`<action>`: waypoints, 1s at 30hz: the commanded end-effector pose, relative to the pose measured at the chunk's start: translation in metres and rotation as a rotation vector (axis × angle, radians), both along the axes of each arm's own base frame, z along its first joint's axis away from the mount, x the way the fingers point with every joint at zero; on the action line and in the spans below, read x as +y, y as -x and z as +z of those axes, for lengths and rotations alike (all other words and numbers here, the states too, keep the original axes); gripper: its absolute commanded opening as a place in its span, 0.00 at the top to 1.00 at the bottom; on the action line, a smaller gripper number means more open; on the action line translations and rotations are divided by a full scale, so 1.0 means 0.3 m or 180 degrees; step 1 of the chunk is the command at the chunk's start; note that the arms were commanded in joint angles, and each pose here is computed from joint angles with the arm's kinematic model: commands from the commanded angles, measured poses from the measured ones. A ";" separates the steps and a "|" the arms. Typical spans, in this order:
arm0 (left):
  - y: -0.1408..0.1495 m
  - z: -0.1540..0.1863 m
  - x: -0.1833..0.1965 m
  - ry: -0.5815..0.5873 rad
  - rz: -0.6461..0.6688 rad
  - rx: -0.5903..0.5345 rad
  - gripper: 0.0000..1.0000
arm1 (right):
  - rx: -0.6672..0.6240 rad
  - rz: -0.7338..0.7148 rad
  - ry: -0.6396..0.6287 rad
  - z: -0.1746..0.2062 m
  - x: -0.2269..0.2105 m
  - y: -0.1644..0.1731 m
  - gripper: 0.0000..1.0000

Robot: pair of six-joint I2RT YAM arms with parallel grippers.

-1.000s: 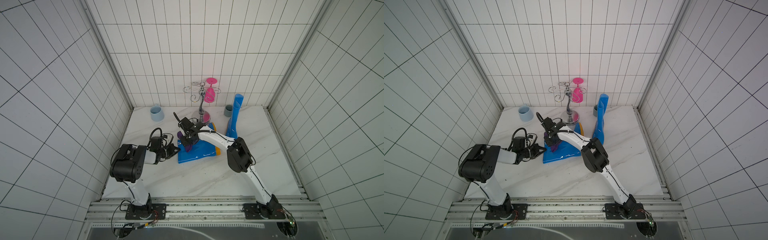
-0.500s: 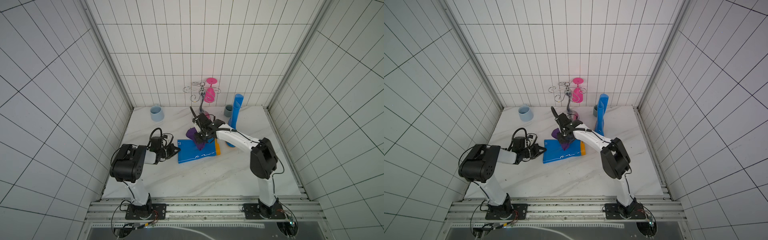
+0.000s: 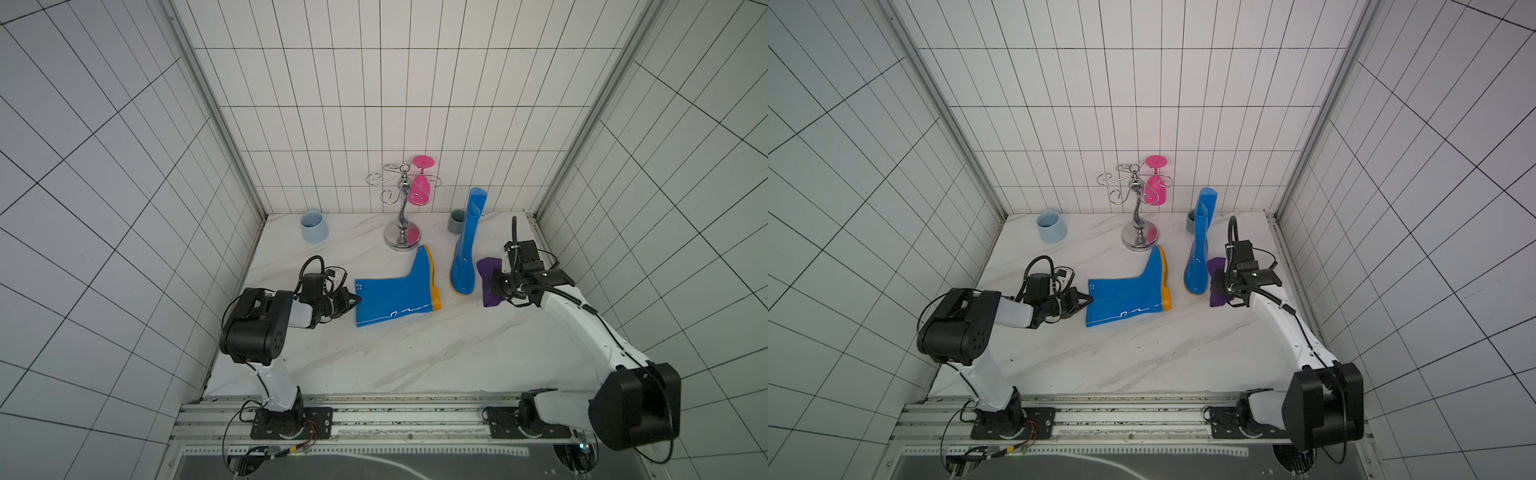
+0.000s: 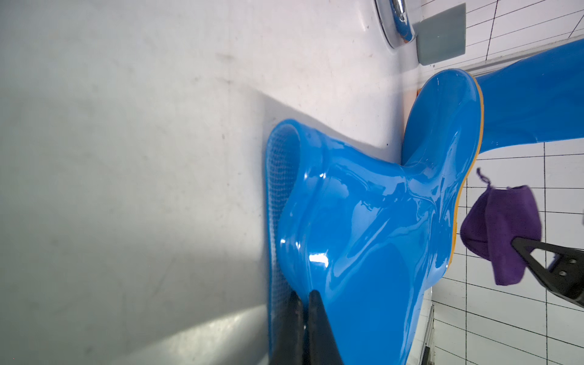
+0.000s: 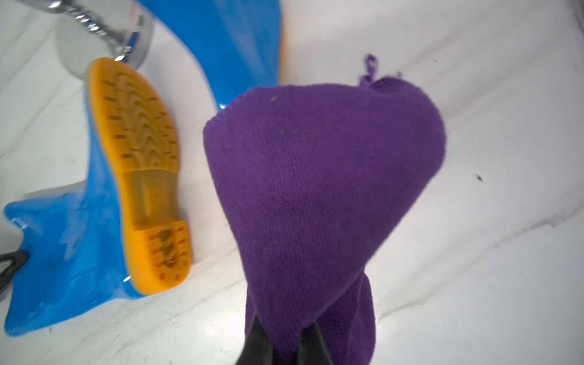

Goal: Wipe the rubber boots with a cloth
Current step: Place the cleaning item at the center of the board, then adjust the rubber boot at the center of the board.

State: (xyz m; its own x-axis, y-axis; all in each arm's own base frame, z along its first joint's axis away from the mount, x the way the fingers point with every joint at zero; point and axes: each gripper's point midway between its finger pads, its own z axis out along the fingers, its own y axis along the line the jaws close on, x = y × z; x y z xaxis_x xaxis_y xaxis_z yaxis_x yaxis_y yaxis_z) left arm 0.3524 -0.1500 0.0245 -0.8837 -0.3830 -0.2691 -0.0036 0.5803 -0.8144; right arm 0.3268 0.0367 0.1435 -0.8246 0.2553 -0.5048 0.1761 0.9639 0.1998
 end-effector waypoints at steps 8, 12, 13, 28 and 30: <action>-0.022 0.056 -0.010 0.0046 -0.0025 -0.0081 1.00 | 0.0605 -0.0408 -0.0286 -0.302 -0.130 0.087 0.98; -0.042 0.138 -0.032 -0.0039 -0.0073 -0.0165 1.00 | 0.0672 -0.0393 -0.0324 -0.349 -0.122 0.090 0.66; -0.045 0.163 -0.045 -0.0081 -0.0115 -0.0203 1.00 | 0.0691 -0.0394 -0.0315 -0.355 -0.124 0.093 0.63; -0.083 0.595 -0.197 -0.1109 -0.0523 -0.0984 1.00 | -0.0295 -0.0563 -0.0087 -0.041 -0.179 0.044 0.50; -0.082 0.651 -0.229 -0.1343 -0.0616 -0.1120 1.00 | -0.0406 -0.0521 -0.0158 -0.001 -0.165 0.035 0.50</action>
State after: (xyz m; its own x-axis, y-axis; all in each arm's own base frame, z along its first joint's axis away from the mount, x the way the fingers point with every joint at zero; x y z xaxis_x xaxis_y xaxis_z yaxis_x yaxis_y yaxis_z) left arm 0.3820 -0.2195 0.1999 -0.7988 -0.1248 -0.5885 0.3131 0.7491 -0.5838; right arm 0.3155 -0.0177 0.1312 -0.7154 0.3966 -0.5753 0.3156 0.9179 0.2404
